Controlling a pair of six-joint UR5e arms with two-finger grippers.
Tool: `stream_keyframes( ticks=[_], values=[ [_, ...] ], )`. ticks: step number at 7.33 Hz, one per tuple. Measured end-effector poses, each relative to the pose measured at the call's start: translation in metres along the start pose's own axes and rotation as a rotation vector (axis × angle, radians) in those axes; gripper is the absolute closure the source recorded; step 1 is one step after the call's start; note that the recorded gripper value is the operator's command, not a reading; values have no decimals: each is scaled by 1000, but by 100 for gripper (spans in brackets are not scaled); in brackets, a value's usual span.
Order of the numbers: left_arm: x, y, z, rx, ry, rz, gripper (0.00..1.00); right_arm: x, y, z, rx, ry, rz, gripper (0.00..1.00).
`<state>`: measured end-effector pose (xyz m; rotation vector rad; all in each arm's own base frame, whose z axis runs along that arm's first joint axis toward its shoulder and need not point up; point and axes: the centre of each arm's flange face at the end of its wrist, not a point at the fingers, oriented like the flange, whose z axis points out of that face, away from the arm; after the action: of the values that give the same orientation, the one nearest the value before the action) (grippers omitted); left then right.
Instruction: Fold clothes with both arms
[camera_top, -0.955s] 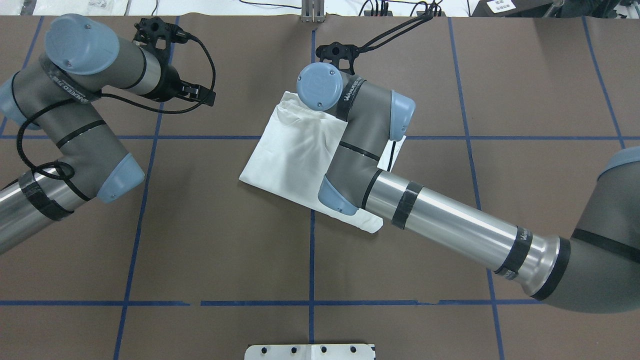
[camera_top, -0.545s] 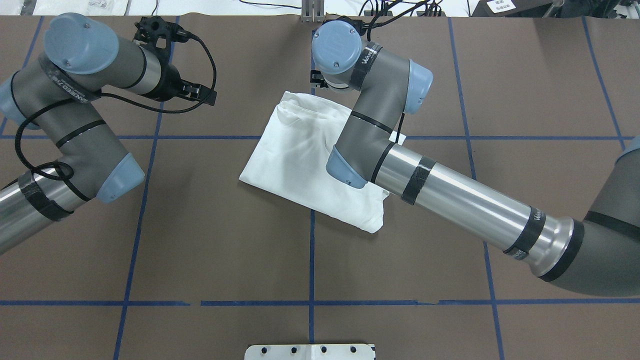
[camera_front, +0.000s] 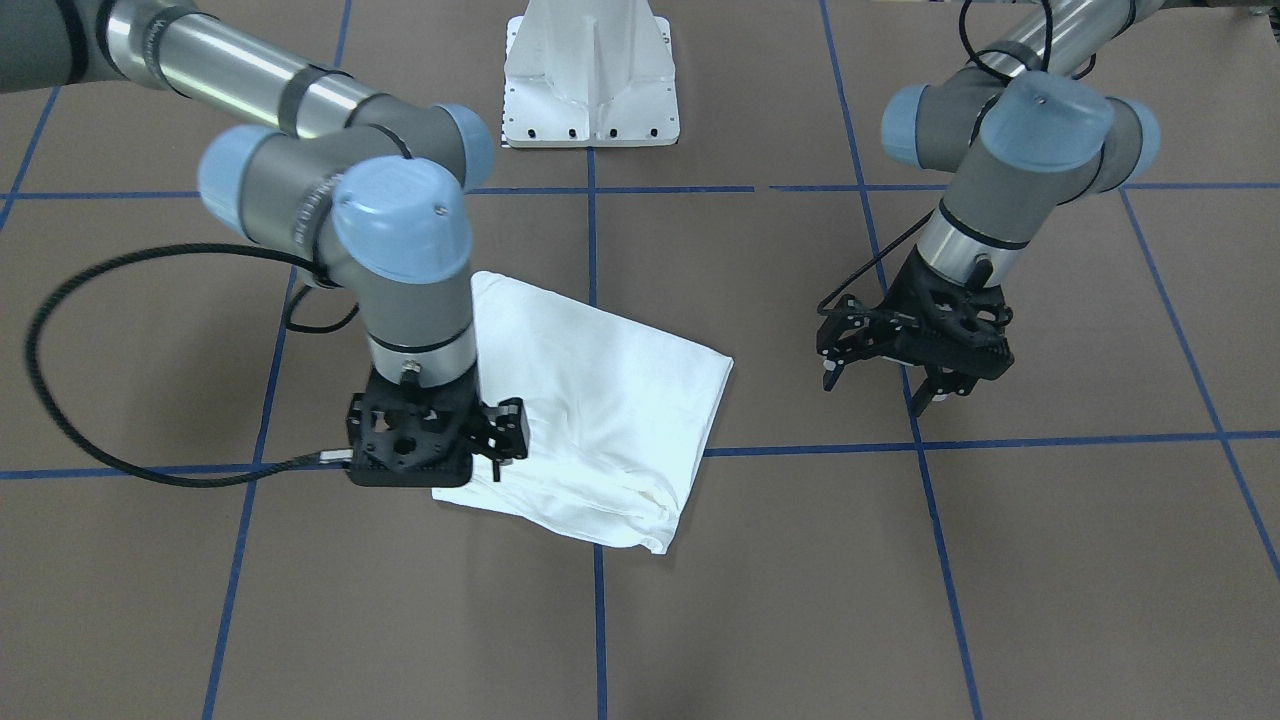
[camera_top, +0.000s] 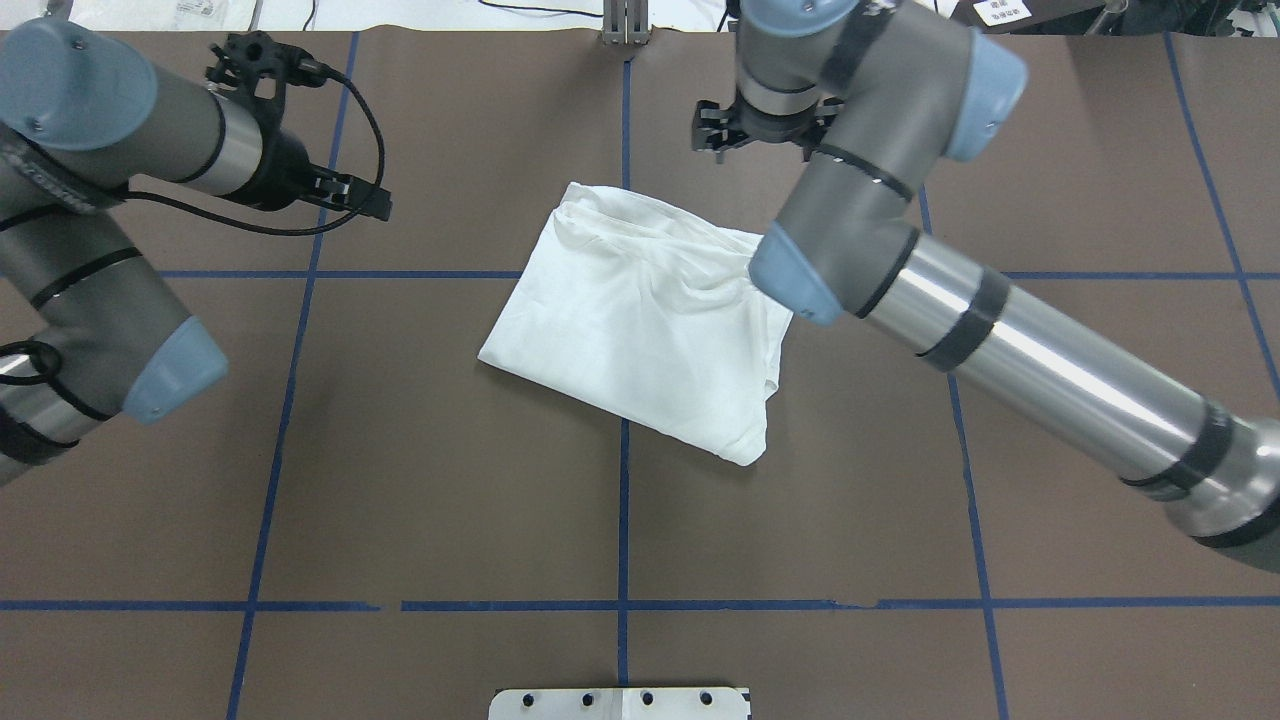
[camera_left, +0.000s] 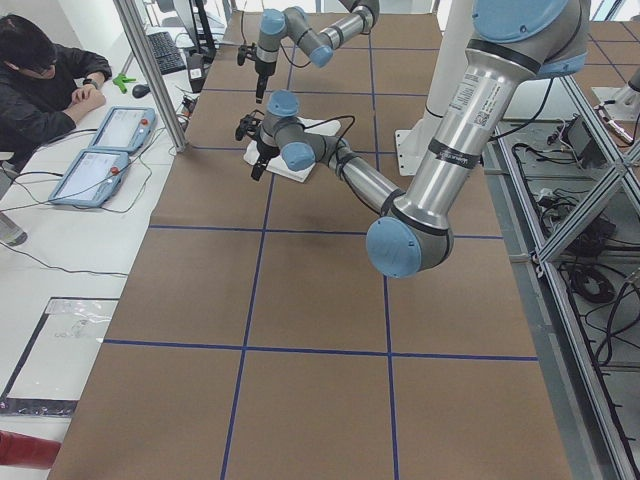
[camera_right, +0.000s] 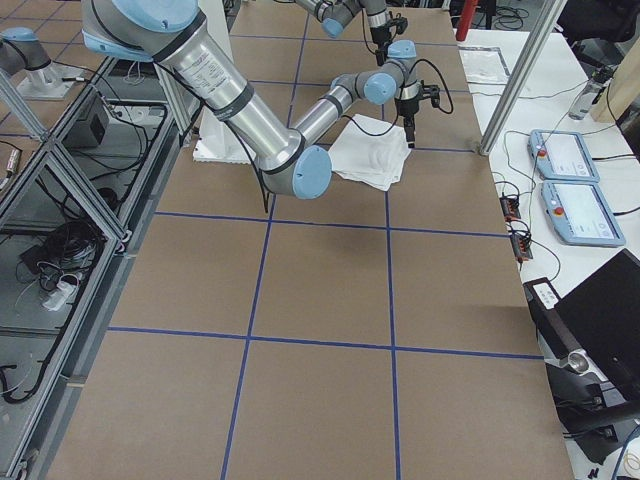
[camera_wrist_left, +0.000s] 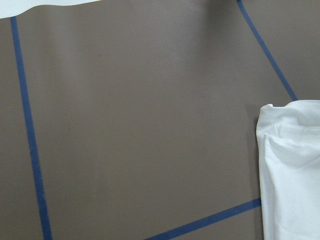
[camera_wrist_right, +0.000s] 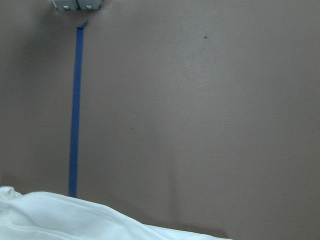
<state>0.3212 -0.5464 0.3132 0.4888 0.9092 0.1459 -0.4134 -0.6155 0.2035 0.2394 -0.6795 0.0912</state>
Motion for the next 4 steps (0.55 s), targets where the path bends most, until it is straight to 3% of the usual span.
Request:
stream_keyframes(
  ticks=[2, 4],
  values=[
    [-75, 14, -53, -19, -69, 112, 0, 122, 10, -47, -59, 3, -102, 0],
    [-198, 27, -114, -63, -156, 227, 0, 254, 21, -63, -120, -9, -193, 0]
  ],
)
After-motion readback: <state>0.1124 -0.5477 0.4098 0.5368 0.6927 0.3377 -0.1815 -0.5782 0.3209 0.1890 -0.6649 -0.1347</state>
